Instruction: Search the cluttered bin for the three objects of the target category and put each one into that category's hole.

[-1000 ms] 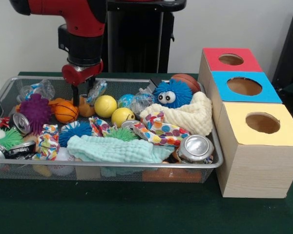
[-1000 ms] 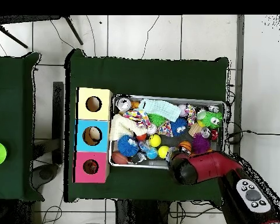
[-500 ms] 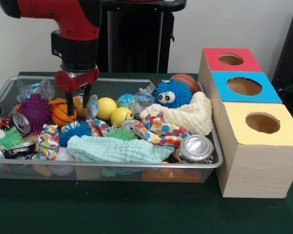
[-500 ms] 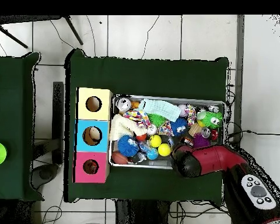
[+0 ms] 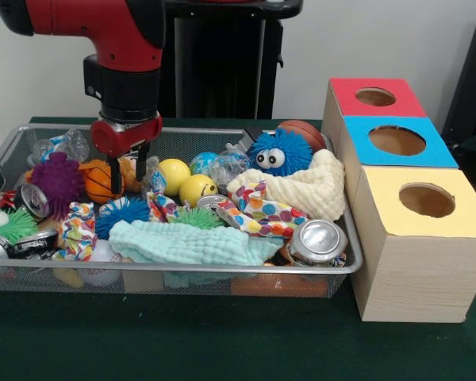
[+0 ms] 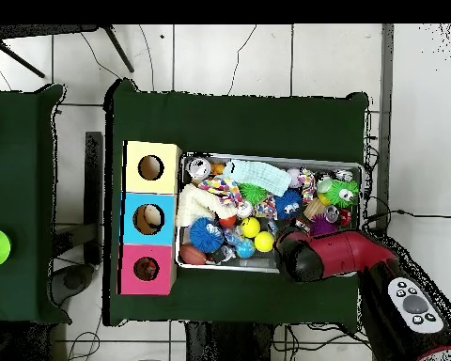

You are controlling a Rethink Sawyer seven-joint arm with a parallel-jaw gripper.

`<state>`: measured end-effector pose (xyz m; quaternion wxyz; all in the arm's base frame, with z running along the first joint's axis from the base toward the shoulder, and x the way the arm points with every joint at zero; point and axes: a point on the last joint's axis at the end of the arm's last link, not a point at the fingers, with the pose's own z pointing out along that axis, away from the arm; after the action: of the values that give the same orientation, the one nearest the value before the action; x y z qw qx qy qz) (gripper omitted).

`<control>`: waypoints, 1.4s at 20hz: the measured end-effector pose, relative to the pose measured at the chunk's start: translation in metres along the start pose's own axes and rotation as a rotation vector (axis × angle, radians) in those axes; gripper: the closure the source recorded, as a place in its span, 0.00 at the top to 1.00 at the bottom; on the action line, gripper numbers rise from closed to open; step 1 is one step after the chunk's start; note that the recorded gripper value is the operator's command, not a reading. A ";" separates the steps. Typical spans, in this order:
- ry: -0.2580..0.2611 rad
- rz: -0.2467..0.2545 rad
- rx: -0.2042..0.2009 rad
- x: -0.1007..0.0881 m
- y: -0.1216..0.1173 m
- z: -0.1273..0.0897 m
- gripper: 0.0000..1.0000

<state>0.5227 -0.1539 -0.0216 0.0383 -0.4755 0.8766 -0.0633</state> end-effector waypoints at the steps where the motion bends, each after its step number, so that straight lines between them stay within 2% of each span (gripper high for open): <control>1: 0.000 0.000 0.000 0.000 0.000 0.000 1.00; 10: 0.013 0.006 -0.012 0.001 0.000 -0.001 1.00; 21: 0.095 0.018 -0.101 0.009 0.013 -0.007 1.00; 28: 0.100 0.015 -0.108 0.009 0.015 -0.008 1.00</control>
<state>0.5043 -0.1525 -0.0163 -0.0310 -0.4667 0.8830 -0.0392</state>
